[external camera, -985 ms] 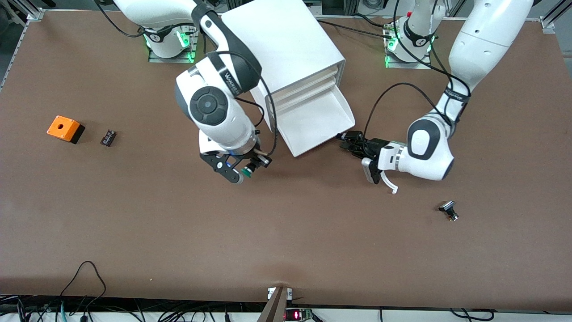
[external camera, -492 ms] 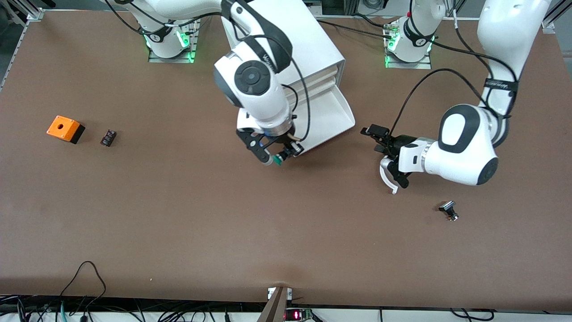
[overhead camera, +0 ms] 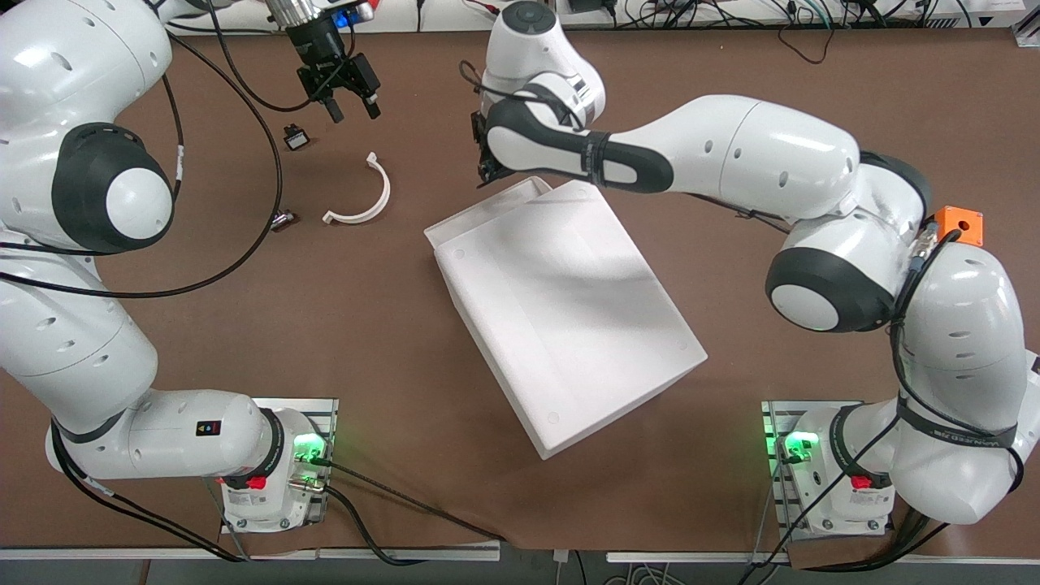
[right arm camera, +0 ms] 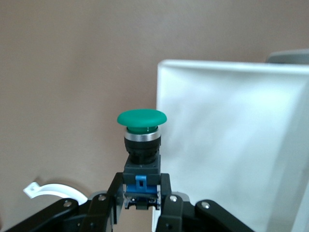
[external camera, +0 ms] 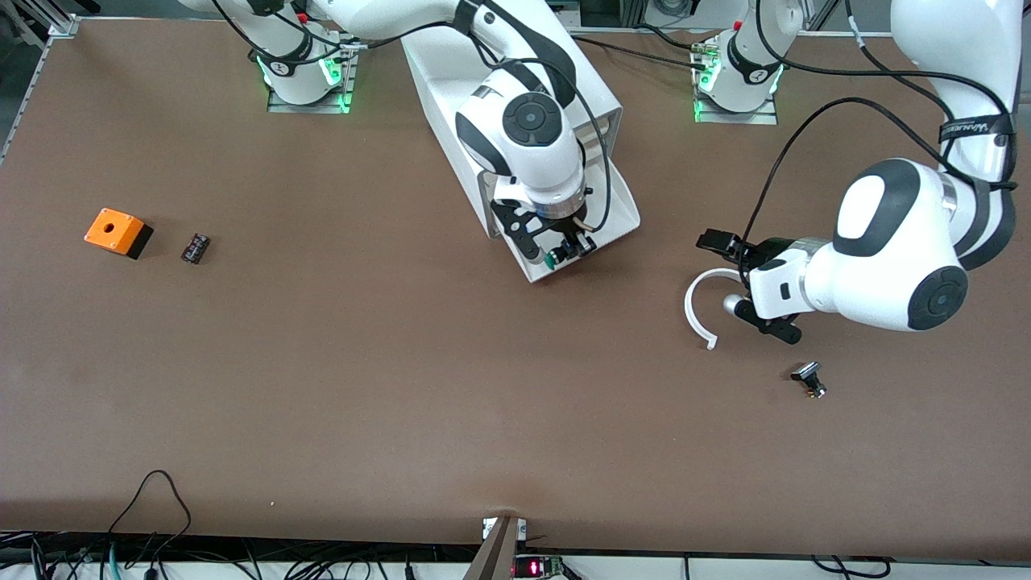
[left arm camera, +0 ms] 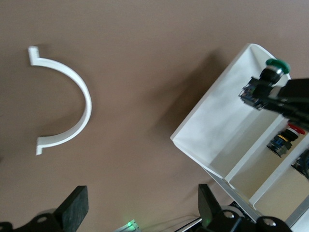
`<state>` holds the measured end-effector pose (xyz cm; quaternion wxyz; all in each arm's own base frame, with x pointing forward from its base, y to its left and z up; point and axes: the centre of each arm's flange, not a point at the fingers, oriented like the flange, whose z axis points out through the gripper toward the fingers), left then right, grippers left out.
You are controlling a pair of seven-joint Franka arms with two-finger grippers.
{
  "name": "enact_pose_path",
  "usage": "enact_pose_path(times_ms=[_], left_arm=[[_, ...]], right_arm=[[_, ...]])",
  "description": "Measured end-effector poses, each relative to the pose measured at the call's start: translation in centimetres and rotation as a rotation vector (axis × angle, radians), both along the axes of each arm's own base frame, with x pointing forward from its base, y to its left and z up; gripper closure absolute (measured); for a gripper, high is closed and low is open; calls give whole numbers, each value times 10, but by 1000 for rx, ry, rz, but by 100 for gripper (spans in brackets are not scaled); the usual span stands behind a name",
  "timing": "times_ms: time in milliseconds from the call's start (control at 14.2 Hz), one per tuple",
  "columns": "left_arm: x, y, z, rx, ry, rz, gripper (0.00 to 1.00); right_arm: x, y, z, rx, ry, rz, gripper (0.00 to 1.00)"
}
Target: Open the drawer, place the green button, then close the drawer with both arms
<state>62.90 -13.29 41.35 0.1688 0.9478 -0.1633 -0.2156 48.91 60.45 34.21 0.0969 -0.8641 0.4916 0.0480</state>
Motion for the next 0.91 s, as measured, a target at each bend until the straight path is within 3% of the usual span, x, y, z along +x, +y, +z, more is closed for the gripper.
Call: enact_pose_path(times_ms=[281, 633, 915], left_arm=[[13, 13, 38, 143, -82, -13, 0], [36, 20, 38, 129, -149, -14, 0], [40, 24, 34, 152, -136, 70, 0]], right_arm=[[-16, 13, -39, -24, 36, -57, 67], [-13, 11, -50, -24, 33, -85, 65], [1, -1, -28, -25, 19, -108, 30]])
